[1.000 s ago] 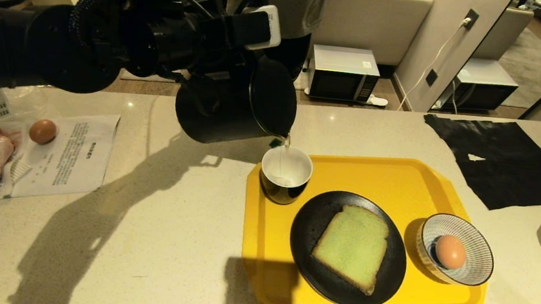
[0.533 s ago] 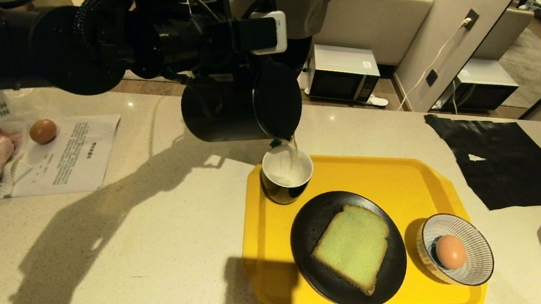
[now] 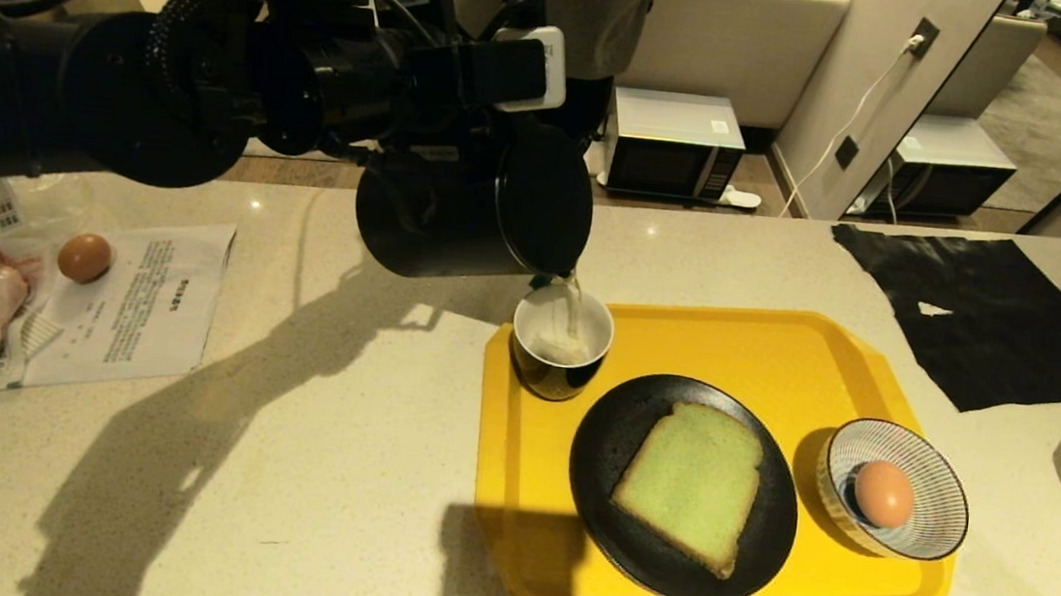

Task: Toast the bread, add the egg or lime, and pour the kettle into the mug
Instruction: Pour water into a cup

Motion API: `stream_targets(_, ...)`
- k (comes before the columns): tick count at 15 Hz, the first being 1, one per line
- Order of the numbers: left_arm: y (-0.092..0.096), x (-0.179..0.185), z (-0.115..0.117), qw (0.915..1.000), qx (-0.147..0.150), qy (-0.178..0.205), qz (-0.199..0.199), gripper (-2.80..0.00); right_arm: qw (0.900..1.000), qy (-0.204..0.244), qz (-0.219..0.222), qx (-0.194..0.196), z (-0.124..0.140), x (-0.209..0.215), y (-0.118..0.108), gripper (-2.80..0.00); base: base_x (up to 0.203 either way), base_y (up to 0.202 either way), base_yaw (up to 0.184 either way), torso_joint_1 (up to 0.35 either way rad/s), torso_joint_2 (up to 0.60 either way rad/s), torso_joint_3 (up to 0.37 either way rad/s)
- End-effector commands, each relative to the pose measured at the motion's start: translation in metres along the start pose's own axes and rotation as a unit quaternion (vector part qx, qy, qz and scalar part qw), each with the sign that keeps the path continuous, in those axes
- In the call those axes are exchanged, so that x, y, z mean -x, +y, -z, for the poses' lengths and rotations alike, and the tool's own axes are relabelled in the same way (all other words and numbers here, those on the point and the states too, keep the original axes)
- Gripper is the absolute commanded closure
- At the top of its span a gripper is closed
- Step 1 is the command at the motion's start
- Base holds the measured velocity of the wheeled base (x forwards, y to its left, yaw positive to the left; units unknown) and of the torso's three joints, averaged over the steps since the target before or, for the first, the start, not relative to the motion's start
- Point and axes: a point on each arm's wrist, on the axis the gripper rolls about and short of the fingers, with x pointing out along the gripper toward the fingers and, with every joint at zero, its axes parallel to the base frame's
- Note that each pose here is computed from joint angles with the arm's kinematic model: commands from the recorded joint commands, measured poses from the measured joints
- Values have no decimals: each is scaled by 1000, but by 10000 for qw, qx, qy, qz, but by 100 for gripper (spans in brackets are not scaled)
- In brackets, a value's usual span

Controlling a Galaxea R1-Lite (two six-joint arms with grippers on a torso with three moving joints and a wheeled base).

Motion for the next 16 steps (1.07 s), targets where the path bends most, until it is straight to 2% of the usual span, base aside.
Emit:
stream_targets(1, 0, 1, -1, 10000, -38, -7, -8, 0, 9999, 137, -6, 3, 7, -2, 0, 0, 0, 0, 0, 0, 0, 0)
stream_targets(16, -1, 1, -4, 10000, -53, -43, 13, 0, 9999, 140, -6, 3, 8, -2, 0, 0, 0, 0, 0, 0, 0, 0)
